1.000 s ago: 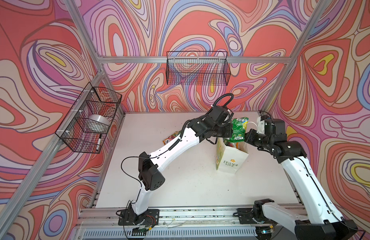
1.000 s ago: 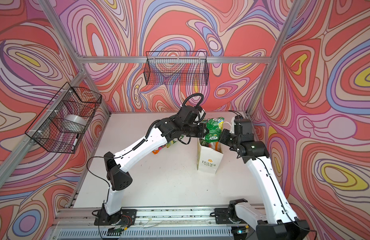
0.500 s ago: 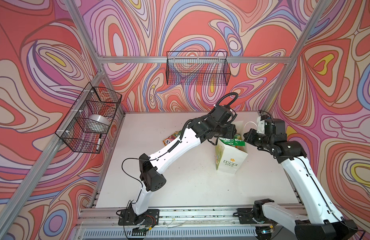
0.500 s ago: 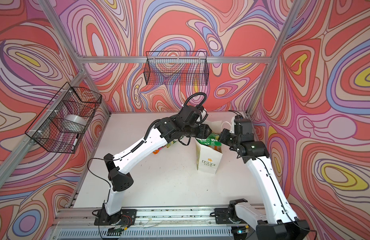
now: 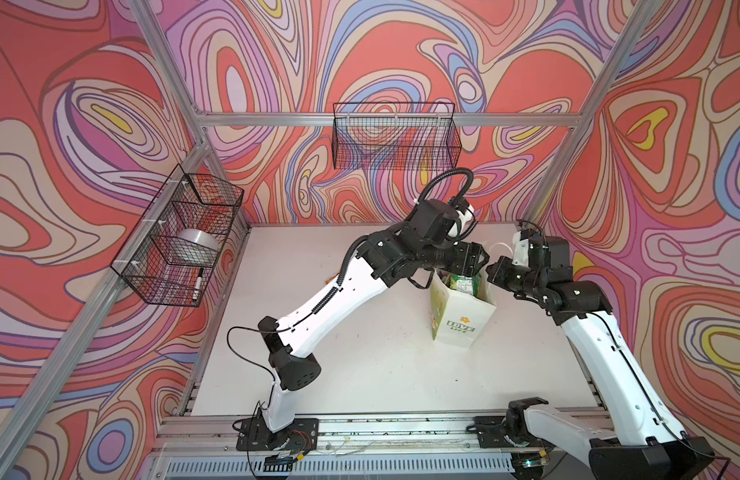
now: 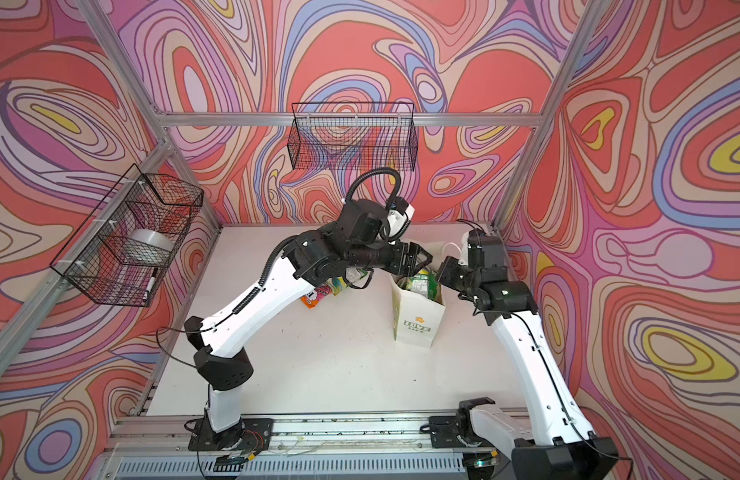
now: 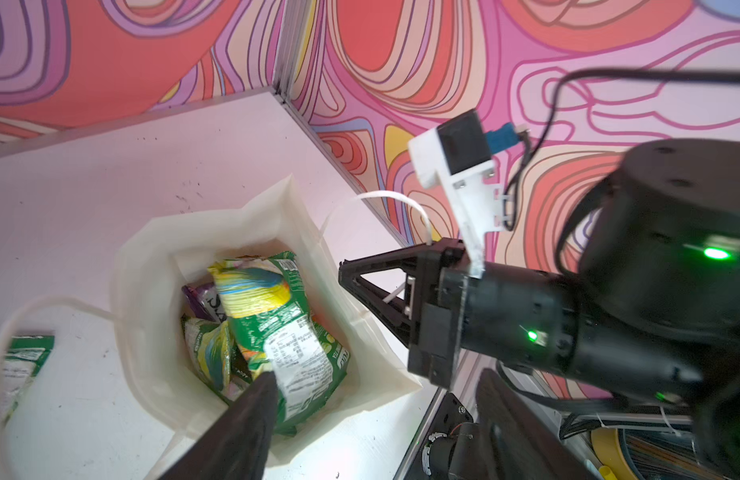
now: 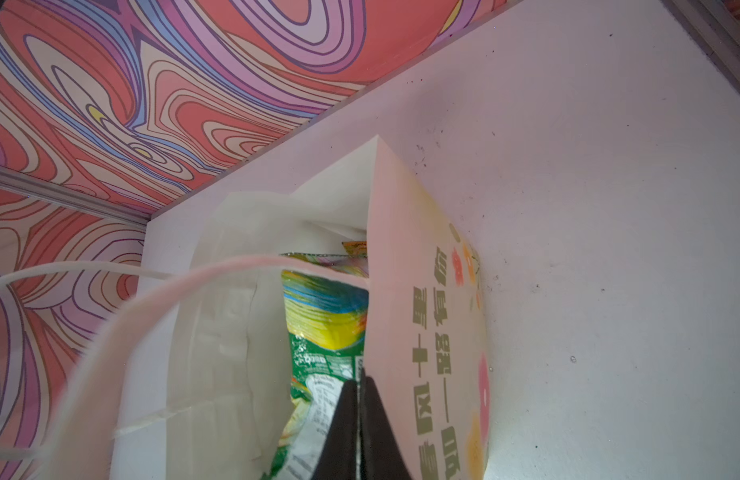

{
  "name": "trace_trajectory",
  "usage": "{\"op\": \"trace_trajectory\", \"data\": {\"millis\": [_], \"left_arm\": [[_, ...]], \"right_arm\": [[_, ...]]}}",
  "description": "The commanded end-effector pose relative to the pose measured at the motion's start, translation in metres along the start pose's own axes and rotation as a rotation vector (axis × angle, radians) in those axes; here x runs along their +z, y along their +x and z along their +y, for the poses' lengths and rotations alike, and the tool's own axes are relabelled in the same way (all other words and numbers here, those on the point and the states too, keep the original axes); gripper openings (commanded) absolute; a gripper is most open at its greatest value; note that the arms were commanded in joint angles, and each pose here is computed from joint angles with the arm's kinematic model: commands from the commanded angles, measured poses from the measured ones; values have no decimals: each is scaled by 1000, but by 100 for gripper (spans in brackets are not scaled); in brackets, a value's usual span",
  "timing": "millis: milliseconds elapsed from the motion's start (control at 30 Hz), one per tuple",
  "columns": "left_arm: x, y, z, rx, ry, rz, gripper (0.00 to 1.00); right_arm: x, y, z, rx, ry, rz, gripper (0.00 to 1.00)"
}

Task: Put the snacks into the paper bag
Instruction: 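Lower the green snack bag into the paper bag and open the left gripper, then raise the left gripper out of the paper bag and move toward the remaining snacks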

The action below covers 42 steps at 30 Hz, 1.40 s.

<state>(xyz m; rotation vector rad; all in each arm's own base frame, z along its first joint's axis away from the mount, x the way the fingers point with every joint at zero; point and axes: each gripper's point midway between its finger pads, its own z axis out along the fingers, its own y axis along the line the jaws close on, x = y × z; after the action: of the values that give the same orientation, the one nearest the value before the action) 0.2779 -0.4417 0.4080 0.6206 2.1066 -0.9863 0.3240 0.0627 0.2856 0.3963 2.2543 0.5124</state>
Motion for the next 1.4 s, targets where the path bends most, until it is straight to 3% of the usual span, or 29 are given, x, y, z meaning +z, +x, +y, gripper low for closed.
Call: {"op": "trace_trajectory", "data": {"millis": [0,233,533,633,667,767,833,1133,1367], "left_arm": [[-46,-16,0,73,-41,-93,84],[-70,5,53,113,-294,-110,94],[-2,27,77,114,-391,59,89],[13,27,89,117,-454,73,78],[18,28,93,117,-470,76,67],[23,25,94,106,-464,75,20],[22,19,90,111,-447,54,0],[-21,-27,74,182,-456,-75,0],[-19,-5,96,160,-517,-18,0]], "right_arm": [[3,-6,7,1,-25,-13,0],[9,-9,8,2,-20,-9,0],[9,-7,5,-2,-8,1,0],[5,-8,5,-3,-4,-6,0],[4,-8,5,-4,-4,-8,0],[4,-9,5,-5,-6,-11,0],[6,-9,8,-7,-19,-8,0],[-5,-34,43,0,-155,-57,0],[6,-35,56,36,-229,-40,0]]}}
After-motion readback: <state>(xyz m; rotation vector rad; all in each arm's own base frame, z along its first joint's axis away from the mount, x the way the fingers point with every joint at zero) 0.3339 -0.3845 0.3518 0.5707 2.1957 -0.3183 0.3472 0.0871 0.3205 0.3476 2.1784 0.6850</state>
